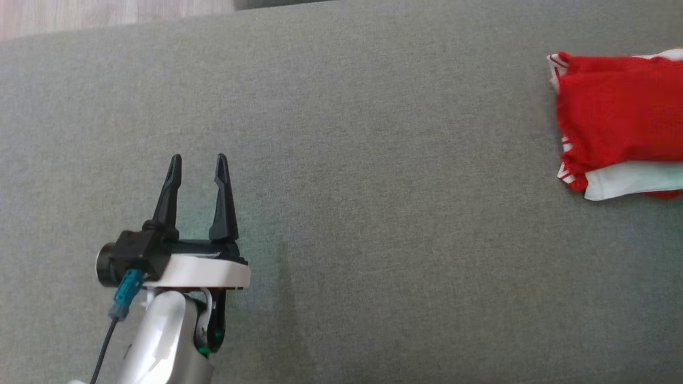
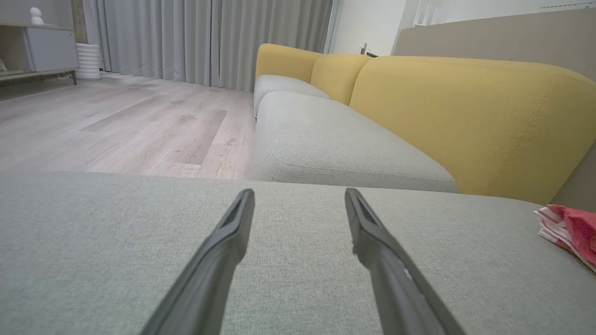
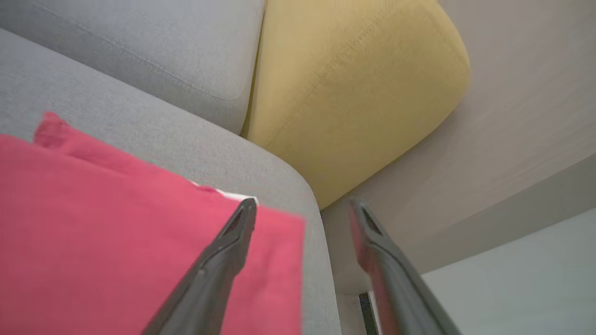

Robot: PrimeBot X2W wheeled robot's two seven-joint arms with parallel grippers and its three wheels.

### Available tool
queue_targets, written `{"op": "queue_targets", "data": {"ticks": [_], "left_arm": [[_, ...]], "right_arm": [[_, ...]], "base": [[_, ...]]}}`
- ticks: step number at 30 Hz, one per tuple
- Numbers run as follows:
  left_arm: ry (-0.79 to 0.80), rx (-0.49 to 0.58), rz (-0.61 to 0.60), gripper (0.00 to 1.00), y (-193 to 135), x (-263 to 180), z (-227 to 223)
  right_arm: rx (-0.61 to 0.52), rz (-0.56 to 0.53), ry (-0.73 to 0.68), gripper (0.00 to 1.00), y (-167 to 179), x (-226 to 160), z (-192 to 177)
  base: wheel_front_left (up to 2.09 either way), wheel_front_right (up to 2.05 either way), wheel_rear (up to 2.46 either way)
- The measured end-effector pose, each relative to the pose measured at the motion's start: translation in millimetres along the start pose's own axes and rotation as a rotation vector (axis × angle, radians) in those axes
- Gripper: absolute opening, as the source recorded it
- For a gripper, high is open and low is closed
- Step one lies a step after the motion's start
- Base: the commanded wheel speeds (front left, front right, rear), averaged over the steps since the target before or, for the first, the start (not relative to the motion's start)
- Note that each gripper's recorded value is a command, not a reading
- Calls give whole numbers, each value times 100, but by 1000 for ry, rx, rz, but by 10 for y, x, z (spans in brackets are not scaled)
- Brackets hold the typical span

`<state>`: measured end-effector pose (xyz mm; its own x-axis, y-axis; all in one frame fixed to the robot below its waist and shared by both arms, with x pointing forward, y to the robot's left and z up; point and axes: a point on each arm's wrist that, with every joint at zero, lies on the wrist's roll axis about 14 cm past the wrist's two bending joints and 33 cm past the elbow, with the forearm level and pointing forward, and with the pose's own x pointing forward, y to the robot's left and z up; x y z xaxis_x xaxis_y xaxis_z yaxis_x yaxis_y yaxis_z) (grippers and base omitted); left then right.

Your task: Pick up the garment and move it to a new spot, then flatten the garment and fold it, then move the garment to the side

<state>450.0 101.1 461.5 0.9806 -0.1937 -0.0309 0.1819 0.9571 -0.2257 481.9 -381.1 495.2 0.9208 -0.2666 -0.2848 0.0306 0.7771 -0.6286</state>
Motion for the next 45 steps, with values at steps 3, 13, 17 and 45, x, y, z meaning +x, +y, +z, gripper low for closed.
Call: {"op": "queue_targets", "data": {"ticks": [3, 13, 17, 45], "left_arm": [[-14, 3, -3, 100, -17, -6, 60], [-90, 9, -3, 100, -69, -122, 365], [-119, -6, 11, 100, -49, -225, 476], [-111, -8, 83, 100, 96, -778, 420]], "right_arm": [[13, -11, -53, 100, 5, -49, 172], [154, 13, -365, 100, 284, -416, 1176], [269, 32, -486, 100, 419, -638, 1540], [777, 231, -407, 100, 1573, -1564, 687]], "base": [[0, 0, 0], [0, 0, 0], [0, 0, 0], [0, 0, 0]]}}
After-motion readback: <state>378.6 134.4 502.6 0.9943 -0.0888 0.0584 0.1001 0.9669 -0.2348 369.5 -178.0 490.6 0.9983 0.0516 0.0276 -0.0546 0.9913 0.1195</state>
